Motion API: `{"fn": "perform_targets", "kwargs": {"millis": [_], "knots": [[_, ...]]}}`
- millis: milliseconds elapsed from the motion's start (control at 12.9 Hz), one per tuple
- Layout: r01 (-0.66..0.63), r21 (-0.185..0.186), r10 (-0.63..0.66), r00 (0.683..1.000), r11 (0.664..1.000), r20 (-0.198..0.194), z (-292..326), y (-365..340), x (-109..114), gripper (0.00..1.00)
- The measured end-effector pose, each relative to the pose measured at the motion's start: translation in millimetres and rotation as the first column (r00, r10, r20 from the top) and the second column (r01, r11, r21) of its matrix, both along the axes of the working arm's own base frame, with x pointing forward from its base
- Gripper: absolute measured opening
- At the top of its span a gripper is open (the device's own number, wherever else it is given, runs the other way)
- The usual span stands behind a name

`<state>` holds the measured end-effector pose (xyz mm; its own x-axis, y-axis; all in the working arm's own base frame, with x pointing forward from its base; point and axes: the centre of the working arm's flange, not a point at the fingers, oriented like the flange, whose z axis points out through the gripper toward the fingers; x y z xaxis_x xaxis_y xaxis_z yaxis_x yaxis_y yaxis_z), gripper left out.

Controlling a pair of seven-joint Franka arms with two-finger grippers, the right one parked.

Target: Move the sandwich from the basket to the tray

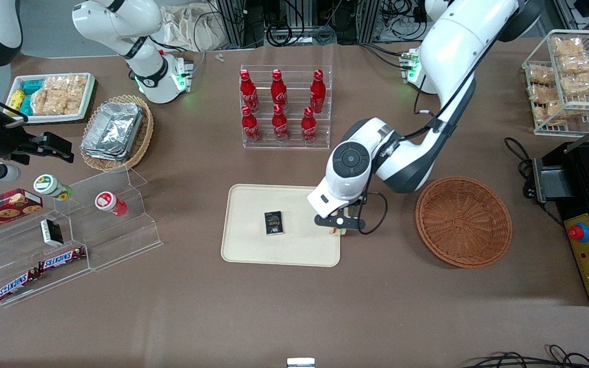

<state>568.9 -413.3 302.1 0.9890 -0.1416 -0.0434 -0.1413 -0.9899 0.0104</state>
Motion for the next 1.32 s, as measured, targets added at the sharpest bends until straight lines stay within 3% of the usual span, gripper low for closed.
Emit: {"fn": "perform_targets", "kwargs": {"millis": [777, 854, 1320], "knots": [[0.024, -0.045, -0.024, 1.000, 0.999, -0.008, -65, -6, 5, 0.15], [0.023, -0.049, -0.023, 1.000, 0.999, -0.005, -66, -6, 5, 0.22], [-0.066, -0.063, 0.066, 0.998, 0.996, -0.002, -59, -7, 11, 0.85]]}}
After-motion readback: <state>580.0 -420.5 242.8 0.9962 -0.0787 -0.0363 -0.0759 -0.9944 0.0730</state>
